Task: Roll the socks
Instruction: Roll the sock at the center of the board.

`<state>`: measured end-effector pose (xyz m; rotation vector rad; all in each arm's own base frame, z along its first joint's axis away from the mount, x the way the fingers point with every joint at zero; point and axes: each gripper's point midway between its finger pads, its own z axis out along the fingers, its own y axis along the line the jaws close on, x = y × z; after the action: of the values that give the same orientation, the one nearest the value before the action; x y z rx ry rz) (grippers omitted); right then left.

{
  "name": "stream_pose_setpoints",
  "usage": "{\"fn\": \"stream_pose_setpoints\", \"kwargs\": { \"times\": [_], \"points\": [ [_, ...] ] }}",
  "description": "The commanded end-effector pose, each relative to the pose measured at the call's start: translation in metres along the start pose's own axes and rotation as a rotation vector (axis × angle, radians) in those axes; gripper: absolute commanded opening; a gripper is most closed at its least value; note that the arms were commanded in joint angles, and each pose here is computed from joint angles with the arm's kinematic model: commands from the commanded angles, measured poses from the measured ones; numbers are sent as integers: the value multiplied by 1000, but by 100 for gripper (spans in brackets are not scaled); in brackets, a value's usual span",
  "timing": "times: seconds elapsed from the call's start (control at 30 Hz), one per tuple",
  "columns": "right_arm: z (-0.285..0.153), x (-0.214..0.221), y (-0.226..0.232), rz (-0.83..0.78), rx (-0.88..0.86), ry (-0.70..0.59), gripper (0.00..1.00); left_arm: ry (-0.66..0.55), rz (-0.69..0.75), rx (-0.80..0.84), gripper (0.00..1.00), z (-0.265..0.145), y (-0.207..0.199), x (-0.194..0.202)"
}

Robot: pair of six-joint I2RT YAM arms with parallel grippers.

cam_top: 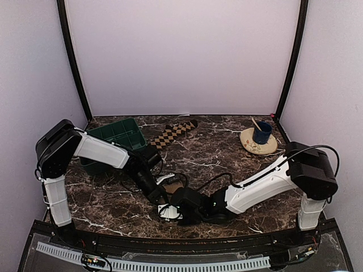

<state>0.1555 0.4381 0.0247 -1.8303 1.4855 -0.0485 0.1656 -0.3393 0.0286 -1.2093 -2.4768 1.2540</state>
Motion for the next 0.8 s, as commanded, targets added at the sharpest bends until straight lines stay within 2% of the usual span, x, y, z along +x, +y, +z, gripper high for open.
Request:
{"fn": "stream_pose_setpoints", "kwargs": {
  "times": [0.0,0.13,0.7,0.77],
  "points": [
    [13,70,40,-61,-140,223,30,14,-2,29,0,-2,-4,2],
    [15,74,46,-57,-159,236,29,15,-4,31,0,-2,-4,2],
    [18,92,75,-13,-319,307,10,5,-34,25,0,-6,-1,0],
    [18,94,77,-1,-341,318,8,-5,-42,7,6,-8,1,-1]
  ]
}}
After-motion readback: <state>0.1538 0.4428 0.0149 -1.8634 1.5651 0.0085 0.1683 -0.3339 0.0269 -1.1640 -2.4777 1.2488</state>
